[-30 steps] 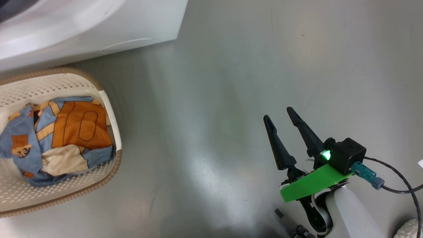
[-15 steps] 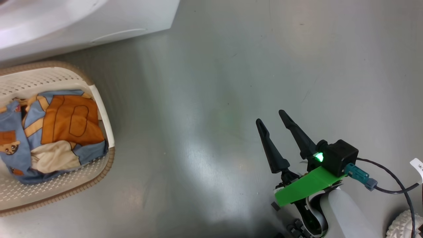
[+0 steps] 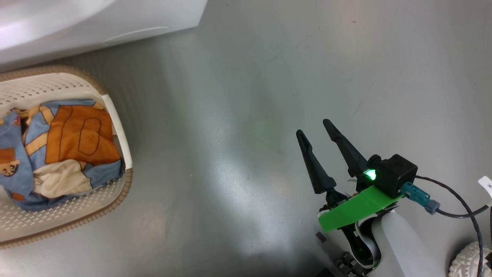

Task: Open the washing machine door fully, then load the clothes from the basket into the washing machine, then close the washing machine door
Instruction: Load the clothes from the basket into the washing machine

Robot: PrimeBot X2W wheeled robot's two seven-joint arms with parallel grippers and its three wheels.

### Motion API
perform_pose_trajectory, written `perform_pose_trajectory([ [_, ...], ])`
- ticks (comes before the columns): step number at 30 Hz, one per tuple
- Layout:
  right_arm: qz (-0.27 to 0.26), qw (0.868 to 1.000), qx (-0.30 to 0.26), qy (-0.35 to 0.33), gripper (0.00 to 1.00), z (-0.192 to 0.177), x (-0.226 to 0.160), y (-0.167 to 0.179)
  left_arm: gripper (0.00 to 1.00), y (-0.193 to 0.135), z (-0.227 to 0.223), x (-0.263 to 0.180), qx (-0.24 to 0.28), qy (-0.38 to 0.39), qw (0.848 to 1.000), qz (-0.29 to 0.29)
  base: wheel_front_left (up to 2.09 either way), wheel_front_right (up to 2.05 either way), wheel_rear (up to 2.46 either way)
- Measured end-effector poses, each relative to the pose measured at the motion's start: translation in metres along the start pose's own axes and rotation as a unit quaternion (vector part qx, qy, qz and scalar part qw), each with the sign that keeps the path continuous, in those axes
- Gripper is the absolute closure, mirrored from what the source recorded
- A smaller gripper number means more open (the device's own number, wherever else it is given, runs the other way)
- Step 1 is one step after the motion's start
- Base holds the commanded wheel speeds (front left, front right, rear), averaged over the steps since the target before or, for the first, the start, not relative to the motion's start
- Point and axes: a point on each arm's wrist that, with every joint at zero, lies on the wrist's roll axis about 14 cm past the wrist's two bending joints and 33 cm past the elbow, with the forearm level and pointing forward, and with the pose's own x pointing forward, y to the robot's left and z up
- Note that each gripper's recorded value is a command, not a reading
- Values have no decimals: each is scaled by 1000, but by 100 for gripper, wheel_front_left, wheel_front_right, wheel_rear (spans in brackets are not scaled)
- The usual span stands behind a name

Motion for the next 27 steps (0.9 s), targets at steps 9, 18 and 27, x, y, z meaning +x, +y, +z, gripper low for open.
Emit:
perform_pose_trajectory([
  [9,6,1000,1,-6,0,5,1,5,0,12,-19,-13,-12,48,998,28,0,0,0],
  [18,16,1000,3,-17,0,13,3,13,0,12,-18,-25,-31,68,996,38,0,0,0],
  [27,21,999,-1,-29,0,24,3,17,0,4,-17,-47,-48,84,994,41,0,0,0],
])
